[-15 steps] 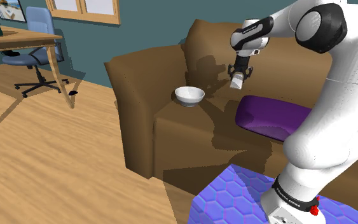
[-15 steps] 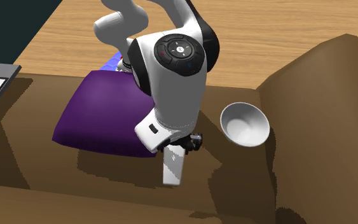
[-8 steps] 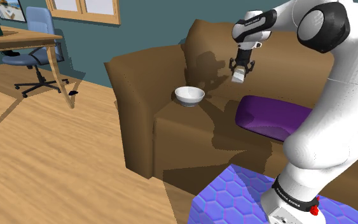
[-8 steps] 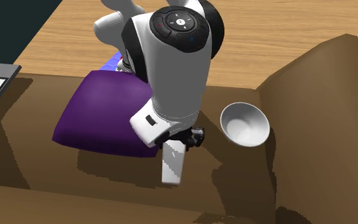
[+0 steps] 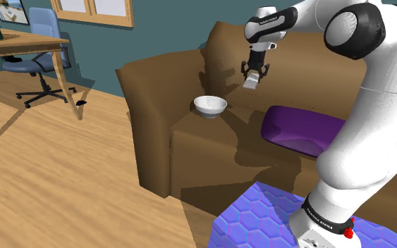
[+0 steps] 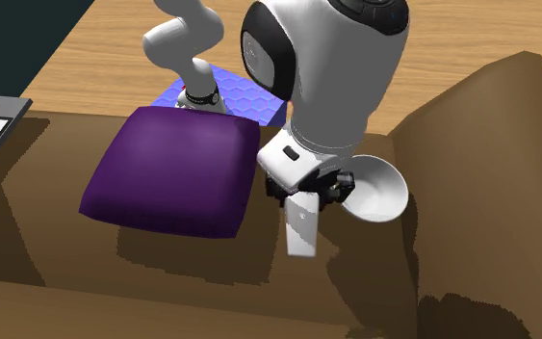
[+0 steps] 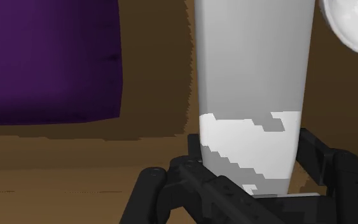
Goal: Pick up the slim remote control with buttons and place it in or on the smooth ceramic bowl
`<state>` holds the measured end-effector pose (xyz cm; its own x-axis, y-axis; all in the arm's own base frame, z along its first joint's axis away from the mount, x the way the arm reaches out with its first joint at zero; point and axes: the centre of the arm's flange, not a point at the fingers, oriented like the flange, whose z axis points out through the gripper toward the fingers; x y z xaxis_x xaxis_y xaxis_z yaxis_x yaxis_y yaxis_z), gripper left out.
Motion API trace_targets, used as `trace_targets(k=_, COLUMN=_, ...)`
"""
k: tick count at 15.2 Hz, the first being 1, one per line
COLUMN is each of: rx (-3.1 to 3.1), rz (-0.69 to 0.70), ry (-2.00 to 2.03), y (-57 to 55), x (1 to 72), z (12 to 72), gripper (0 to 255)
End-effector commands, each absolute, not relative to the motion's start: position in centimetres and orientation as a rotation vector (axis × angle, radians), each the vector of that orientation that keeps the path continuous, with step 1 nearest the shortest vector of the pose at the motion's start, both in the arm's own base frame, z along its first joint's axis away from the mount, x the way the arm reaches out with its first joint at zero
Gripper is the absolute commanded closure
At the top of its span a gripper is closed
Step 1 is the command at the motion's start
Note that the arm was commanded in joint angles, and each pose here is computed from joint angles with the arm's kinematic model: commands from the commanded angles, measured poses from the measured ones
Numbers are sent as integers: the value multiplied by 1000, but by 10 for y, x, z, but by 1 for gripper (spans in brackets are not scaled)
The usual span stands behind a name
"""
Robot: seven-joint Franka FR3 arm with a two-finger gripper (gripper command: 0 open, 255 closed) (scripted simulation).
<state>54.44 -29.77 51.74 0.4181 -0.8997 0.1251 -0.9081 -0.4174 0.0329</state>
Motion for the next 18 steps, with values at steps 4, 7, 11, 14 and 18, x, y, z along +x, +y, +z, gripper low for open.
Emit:
trace_targets(k=4, rx=2563, rz=135, ry=-1641, y=-243, x=583, z=517, gripper=255)
trace_targets(k=7, rx=2563, rz=135, ry=-1641, y=-211, x=606, z=517, gripper=255)
trace_targets(k=11, rx=2563, rz=135, ry=-1641, y=-168, x=637, z=518, gripper=255)
trace_targets(k=14, rx=2563, rz=135, ry=-1641, y=-136, x=661, z=518, gripper=255)
trace_targets(k=18, rx=2563, rz=135, ry=-1641, y=-118, x=674, z=508, gripper=255)
